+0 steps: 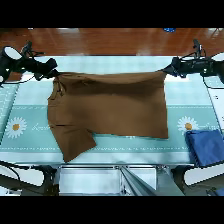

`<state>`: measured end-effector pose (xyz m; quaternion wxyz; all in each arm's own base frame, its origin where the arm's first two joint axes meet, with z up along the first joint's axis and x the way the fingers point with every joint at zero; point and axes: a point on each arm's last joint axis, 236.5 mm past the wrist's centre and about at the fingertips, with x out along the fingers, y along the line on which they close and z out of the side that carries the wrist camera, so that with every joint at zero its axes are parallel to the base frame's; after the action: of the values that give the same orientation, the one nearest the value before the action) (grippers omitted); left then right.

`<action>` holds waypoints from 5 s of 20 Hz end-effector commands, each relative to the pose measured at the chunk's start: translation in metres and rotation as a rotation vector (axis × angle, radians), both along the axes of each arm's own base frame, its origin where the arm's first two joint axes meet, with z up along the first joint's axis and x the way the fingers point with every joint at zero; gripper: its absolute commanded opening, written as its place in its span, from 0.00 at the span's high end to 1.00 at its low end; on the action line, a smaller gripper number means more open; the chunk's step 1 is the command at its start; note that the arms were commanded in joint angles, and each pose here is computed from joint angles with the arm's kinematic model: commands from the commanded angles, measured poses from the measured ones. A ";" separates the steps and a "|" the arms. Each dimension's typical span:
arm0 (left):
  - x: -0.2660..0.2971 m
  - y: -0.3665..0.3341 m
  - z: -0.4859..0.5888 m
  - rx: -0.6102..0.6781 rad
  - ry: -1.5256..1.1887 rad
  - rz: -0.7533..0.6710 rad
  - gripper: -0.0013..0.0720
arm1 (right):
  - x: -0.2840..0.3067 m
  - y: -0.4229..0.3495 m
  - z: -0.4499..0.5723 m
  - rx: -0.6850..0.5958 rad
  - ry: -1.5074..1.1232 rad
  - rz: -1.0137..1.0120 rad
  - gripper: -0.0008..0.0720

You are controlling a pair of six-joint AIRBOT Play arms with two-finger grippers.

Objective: Fold the shirts.

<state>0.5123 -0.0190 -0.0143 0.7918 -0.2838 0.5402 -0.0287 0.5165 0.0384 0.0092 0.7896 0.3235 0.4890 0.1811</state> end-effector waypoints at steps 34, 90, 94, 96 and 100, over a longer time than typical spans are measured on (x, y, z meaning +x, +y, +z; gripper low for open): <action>-0.307 0.029 -0.077 -0.227 0.426 0.067 0.29 | -0.263 0.028 -0.016 -0.005 0.138 -0.133 0.43; -0.066 -0.024 0.003 -0.241 0.075 -0.117 0.96 | -0.100 0.005 -0.045 0.050 0.227 -0.149 0.96; -0.016 -0.019 0.001 -0.247 0.053 -0.089 0.96 | -0.060 -0.007 -0.043 0.048 0.193 -0.168 0.96; 0.000 -0.023 -0.009 -0.251 0.056 -0.093 0.96 | -0.044 -0.010 -0.045 0.068 0.183 -0.188 0.96; 0.010 -0.042 -0.044 -0.250 0.090 -0.111 0.96 | -0.022 -0.013 -0.062 0.123 0.180 -0.253 0.96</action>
<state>0.5092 -0.0513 -0.0384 0.7252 -0.3503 0.5784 -0.1296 0.4756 0.0291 -0.0440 0.7394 0.4203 0.5183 0.0892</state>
